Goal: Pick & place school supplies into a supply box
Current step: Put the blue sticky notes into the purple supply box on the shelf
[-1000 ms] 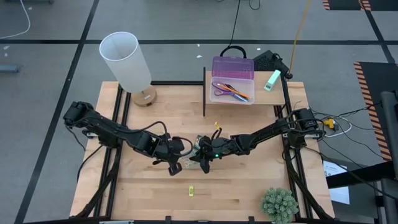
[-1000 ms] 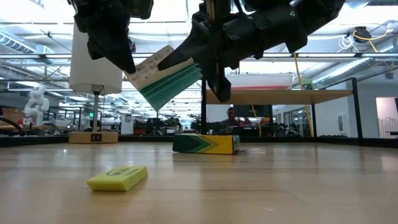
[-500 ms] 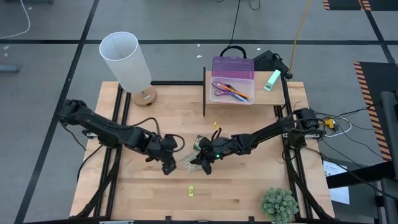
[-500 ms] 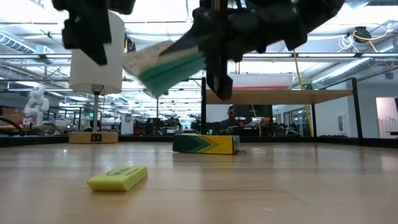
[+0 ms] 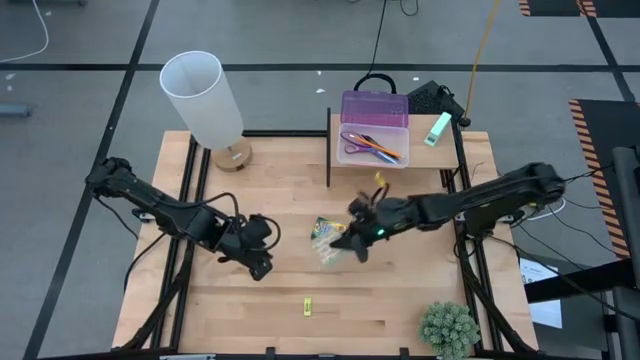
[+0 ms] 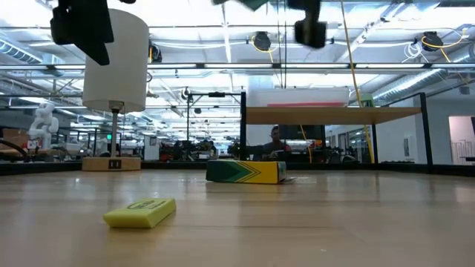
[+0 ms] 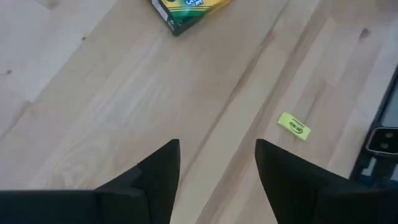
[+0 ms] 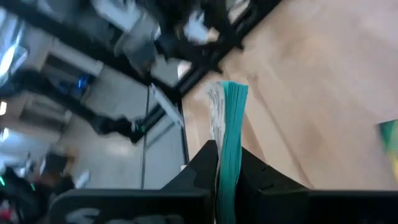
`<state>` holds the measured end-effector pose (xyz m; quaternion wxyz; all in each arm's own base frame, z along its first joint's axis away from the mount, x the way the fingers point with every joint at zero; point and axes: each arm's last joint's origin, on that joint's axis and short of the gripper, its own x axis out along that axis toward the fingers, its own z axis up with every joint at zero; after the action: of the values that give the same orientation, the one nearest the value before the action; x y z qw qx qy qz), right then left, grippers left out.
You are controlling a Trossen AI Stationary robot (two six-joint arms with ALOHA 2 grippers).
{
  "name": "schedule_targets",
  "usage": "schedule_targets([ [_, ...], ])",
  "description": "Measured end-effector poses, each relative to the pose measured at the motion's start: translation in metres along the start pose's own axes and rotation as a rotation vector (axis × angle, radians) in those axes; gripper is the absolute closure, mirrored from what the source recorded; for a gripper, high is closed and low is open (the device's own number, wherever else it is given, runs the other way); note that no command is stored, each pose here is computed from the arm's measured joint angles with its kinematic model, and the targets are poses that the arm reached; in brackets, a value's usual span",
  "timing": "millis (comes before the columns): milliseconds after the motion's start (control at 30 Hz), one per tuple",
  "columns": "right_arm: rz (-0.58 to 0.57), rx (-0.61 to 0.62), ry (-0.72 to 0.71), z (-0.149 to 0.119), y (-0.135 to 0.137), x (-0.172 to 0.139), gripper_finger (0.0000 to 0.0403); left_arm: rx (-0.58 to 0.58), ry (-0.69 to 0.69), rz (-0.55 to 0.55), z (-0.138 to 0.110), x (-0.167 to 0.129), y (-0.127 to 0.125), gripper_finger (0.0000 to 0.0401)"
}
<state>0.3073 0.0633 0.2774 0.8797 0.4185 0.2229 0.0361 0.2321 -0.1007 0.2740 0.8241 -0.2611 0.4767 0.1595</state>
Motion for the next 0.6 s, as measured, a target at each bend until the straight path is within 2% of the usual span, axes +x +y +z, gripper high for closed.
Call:
schedule_targets([
  [300,-0.067,0.137,-0.246,0.027,0.016,-0.083,0.0385,0.066,-0.105,0.079,0.006,0.001,0.004,0.0226],
  [500,-0.019,0.212,-0.374,0.044,0.017,-0.121,0.0385,0.152,-0.12,0.12,0.017,0.003,0.012,0.0243],
  [600,-0.017,0.241,-0.438,0.053,0.013,-0.136,0.0385,0.157,-0.123,0.133,0.022,0.004,0.016,0.0249],
])
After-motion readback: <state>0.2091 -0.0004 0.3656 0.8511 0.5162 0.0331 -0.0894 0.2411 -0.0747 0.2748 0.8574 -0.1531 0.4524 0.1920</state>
